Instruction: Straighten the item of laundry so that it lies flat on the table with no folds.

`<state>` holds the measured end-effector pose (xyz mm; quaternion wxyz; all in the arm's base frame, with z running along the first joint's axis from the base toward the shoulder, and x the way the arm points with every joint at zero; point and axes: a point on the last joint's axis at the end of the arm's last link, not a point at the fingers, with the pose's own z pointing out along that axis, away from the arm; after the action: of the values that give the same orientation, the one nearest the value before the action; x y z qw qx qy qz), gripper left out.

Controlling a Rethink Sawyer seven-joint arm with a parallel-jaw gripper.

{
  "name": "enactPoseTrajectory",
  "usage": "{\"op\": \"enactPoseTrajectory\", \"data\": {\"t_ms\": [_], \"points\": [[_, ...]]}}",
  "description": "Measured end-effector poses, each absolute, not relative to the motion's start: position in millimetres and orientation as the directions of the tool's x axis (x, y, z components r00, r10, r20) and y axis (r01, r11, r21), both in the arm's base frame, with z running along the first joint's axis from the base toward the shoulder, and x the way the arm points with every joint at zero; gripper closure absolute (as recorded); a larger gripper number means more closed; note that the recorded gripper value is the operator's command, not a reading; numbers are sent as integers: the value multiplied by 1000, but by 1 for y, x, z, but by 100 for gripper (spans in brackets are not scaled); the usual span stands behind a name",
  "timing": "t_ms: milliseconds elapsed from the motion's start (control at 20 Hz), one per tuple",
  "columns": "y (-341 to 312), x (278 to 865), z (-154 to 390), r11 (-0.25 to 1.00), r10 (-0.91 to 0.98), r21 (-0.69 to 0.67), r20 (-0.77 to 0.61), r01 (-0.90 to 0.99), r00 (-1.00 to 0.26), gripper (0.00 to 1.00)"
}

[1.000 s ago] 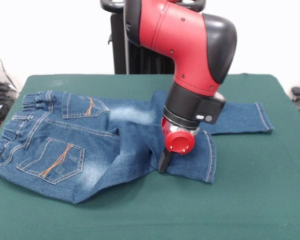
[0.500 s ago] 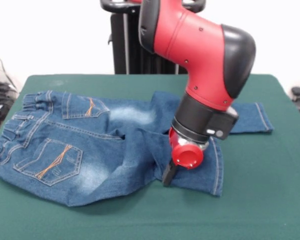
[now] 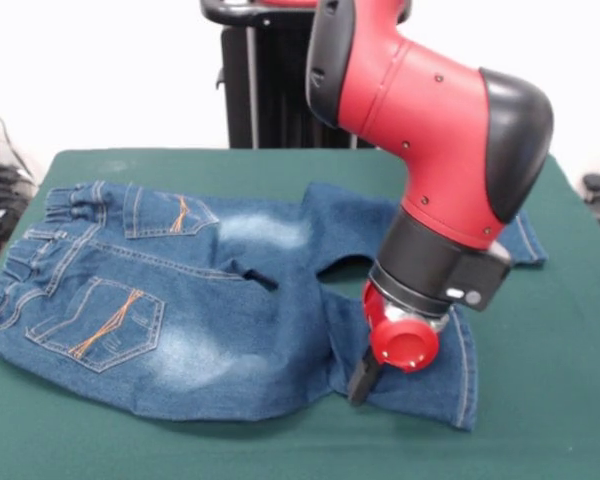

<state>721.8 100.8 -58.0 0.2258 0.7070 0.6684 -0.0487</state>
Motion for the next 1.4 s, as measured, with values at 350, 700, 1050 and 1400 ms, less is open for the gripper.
{"op": "enactPoseTrajectory", "data": {"t_ms": [350,700,1050,1400], "points": [[118,729,-55,-19,931,278,-346,960,118,100],[152,728,-51,-6,943,290,-316,957,102,100],[197,732,-32,5,956,325,-277,946,90,100],[214,731,-30,-9,962,335,-255,942,100,100]]}}
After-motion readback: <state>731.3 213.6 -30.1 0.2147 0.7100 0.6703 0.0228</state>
